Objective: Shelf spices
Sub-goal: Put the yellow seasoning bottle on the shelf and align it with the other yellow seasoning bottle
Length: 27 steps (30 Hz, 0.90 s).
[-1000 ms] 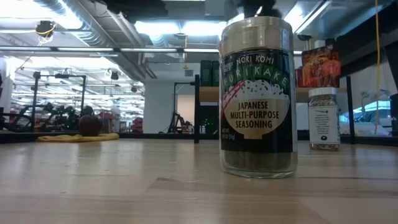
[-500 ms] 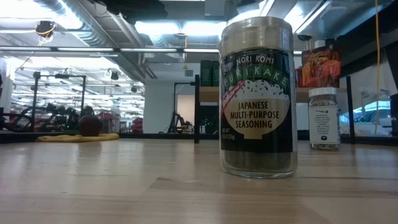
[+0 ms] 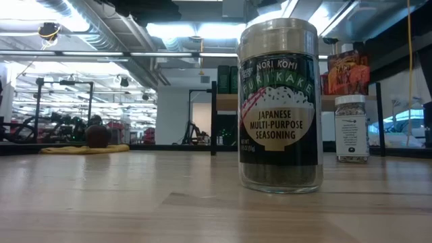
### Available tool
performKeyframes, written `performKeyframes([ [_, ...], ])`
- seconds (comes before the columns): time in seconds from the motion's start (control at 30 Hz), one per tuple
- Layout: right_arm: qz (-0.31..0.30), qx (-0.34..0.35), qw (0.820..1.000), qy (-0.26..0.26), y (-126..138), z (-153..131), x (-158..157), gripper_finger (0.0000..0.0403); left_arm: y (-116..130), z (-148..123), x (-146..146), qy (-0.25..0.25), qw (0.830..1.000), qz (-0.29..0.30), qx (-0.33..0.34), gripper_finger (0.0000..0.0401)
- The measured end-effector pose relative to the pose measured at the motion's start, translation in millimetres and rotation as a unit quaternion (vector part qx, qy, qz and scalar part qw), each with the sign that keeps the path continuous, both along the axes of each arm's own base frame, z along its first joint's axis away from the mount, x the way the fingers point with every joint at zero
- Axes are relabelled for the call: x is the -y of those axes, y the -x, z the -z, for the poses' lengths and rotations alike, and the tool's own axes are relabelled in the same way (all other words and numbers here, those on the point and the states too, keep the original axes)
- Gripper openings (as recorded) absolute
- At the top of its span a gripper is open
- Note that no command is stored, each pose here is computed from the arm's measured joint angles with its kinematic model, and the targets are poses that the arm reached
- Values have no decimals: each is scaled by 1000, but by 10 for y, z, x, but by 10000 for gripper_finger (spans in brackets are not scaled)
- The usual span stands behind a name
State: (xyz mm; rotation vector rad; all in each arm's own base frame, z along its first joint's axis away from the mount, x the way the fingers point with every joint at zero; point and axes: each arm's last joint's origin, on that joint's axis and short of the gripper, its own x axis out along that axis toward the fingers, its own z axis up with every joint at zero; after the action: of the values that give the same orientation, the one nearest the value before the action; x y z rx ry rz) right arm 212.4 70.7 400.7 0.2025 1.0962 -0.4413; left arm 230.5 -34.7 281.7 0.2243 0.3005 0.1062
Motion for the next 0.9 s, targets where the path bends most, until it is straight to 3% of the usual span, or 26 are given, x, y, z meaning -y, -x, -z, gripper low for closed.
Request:
performKeyframes([
  [0.37,37,22,998,-50,432,686,-289,273,-2,-7,-1,-4,1000,1,3,150],
  [0.57,68,20,994,-85,458,918,-432,273,-2,-7,-2,-4,1000,1,3,150],
  [0.9,61,50,980,-184,327,1129,-580,273,-2,-7,-2,-3,1000,0,3,150],
])
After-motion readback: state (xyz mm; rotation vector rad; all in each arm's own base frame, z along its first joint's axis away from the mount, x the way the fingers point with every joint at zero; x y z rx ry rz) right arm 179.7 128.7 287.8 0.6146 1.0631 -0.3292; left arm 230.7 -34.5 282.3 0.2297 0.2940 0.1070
